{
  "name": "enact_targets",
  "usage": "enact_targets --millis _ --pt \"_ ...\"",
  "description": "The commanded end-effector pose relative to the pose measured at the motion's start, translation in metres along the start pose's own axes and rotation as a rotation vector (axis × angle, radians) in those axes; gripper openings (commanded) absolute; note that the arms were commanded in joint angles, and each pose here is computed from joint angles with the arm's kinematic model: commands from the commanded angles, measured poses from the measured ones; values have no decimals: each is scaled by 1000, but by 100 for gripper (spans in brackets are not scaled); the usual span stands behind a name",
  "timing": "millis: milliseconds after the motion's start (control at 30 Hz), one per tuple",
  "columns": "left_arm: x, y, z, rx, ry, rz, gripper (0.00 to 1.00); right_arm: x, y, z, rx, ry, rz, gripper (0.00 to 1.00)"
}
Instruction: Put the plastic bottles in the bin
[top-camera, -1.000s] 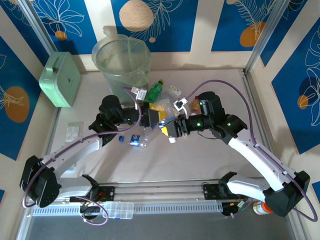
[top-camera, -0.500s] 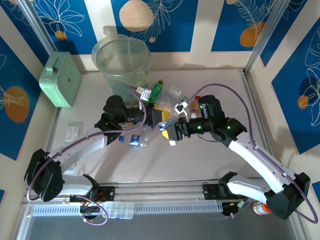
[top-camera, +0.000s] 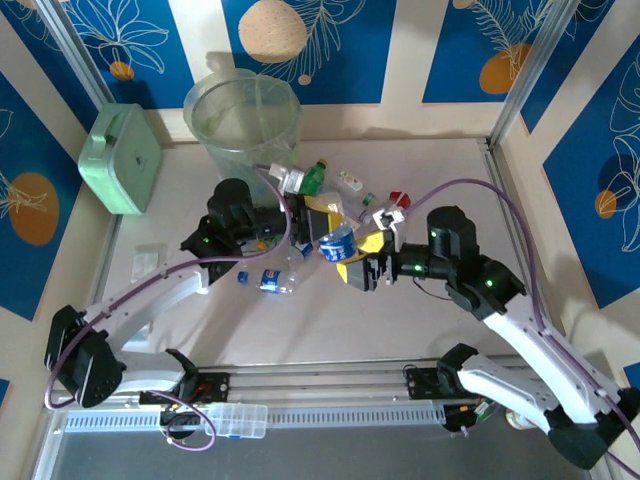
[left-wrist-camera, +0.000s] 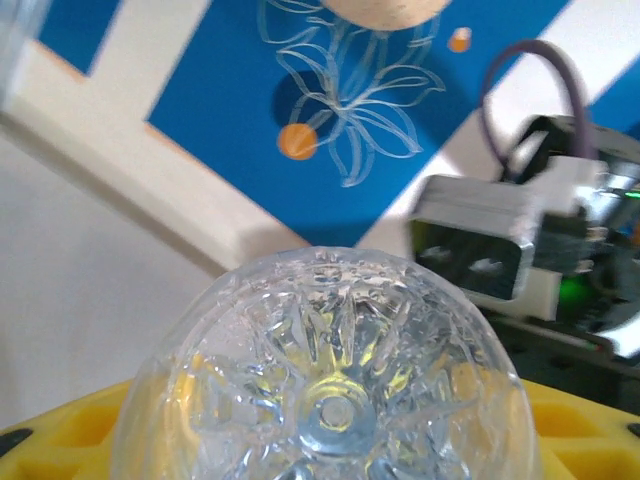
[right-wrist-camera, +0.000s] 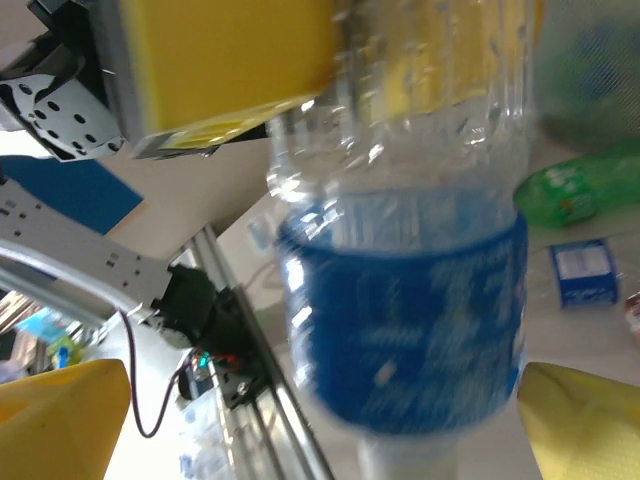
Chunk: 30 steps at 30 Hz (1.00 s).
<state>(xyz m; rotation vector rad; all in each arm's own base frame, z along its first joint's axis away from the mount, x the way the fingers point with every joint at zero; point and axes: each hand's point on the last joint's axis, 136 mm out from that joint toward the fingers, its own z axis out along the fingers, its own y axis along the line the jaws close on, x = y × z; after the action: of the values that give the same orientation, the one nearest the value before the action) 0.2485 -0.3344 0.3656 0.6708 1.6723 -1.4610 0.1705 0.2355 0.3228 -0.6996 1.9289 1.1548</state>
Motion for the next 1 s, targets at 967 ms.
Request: enact_targets --millis 967 --pt "-247 251 -146 -1245 -388 263 0 -11 -17 -6 119 -53 -37 100"
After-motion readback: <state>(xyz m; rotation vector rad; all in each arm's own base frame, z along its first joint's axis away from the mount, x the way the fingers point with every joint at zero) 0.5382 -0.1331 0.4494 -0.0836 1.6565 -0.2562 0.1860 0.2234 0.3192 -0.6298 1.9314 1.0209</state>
